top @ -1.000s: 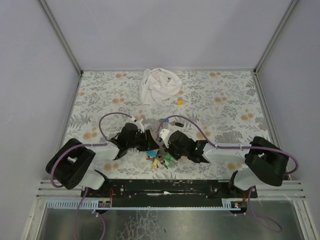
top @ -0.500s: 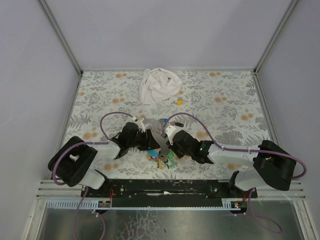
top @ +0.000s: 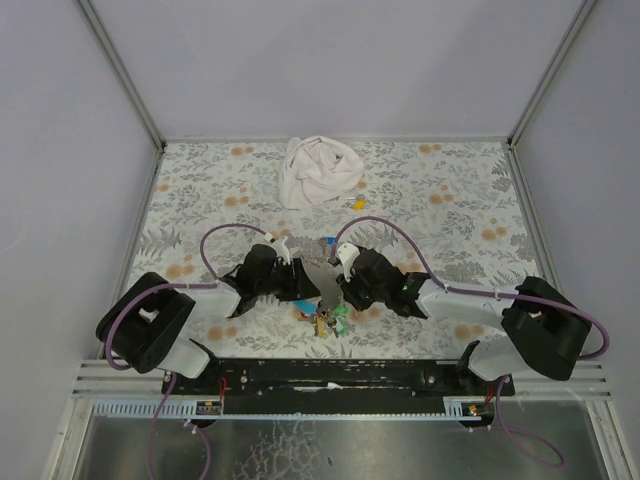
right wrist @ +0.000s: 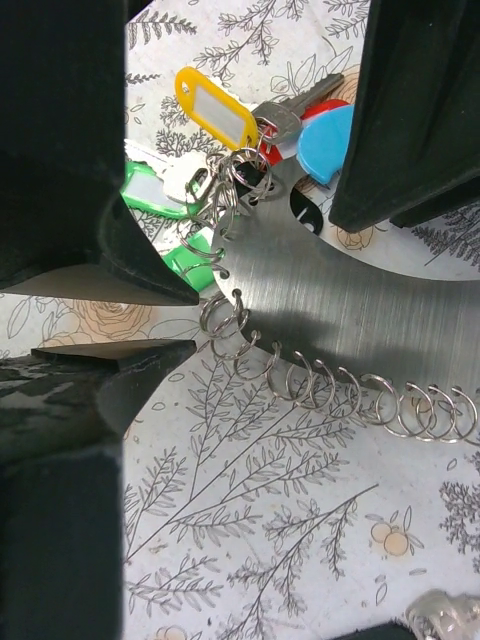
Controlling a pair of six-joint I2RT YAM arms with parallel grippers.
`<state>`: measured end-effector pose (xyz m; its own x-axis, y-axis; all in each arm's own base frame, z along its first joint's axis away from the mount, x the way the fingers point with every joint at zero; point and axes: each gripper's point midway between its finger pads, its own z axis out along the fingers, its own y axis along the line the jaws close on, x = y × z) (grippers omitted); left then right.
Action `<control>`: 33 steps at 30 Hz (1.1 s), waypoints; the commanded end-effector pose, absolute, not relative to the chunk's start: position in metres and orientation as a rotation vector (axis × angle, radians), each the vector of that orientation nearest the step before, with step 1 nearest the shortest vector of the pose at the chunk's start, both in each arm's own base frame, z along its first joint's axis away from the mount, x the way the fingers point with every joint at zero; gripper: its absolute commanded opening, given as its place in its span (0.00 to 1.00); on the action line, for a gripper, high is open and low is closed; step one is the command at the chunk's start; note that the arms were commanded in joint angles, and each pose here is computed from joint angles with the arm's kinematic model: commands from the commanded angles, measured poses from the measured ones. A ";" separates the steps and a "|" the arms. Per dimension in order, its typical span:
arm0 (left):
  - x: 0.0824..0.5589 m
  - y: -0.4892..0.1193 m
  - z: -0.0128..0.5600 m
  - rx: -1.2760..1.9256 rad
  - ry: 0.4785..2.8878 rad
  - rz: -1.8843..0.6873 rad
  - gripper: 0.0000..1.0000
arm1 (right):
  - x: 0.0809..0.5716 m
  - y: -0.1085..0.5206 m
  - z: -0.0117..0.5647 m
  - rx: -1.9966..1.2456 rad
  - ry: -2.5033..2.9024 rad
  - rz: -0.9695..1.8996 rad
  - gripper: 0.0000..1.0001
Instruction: Put the keys on the keyring
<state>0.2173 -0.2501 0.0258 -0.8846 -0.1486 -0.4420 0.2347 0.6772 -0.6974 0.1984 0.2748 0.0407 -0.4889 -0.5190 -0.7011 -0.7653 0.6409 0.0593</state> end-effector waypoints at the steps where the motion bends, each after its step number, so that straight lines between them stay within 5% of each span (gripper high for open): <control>1: 0.214 -0.241 0.010 0.051 2.482 -1.030 0.42 | 0.200 0.293 0.044 -1.004 2.167 0.622 0.28; 19: 0.218 -0.236 0.002 0.045 2.505 -0.966 0.41 | 0.158 0.321 0.066 -1.208 2.095 0.967 0.30; 26: 0.219 -0.235 0.003 0.049 2.502 -0.956 0.41 | 0.205 0.290 0.063 -0.973 2.164 0.602 0.26; 33: 0.217 -0.236 0.000 0.048 2.508 -0.965 0.41 | 0.207 0.285 0.059 -0.906 2.211 0.580 0.26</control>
